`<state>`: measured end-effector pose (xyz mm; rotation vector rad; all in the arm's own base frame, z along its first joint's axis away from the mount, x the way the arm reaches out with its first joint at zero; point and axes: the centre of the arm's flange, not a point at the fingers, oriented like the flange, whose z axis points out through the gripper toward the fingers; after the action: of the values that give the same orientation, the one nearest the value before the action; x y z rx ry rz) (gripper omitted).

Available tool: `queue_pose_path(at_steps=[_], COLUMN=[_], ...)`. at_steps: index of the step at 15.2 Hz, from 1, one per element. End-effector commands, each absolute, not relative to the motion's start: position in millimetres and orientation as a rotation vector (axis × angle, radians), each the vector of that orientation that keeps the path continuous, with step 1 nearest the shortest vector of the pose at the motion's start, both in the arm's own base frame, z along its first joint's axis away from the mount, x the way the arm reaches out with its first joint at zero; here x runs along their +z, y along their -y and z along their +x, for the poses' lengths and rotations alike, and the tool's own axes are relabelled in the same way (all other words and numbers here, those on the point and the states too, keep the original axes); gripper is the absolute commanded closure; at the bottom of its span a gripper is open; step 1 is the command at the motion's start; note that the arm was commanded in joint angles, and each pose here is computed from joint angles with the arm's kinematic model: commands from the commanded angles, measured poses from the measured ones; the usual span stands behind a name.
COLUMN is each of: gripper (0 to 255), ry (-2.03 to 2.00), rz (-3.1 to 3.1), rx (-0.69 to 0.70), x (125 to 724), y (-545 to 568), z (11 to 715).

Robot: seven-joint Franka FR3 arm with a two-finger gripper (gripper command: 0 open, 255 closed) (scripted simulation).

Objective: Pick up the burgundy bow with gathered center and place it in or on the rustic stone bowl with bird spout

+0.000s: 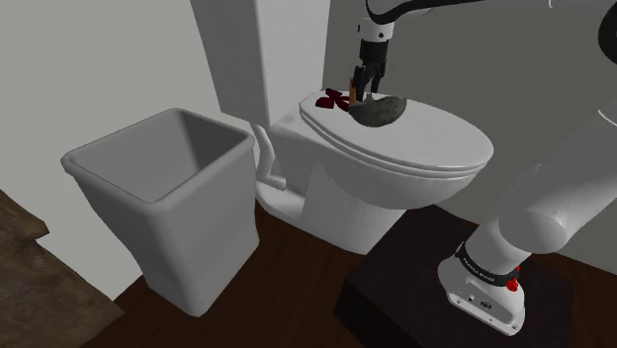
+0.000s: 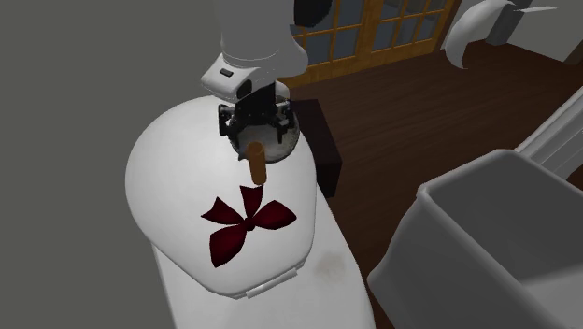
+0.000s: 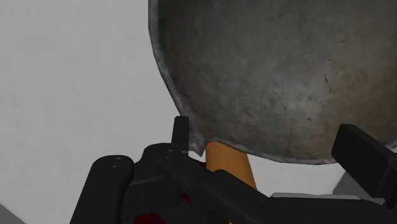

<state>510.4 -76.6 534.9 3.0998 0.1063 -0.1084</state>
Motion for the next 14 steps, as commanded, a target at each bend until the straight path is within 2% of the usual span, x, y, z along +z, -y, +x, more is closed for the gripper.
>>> queue_pose_path(at_steps=[1,8,14], gripper=[0,0,0], ry=[-0.135,-0.229,-0.229], rz=[3.105,3.124,3.124], rx=[-0.107,-0.103,-0.103], x=[527.7,505.9,474.3], y=[82.1,104.9,105.3], z=[534.1,619.5,617.4])
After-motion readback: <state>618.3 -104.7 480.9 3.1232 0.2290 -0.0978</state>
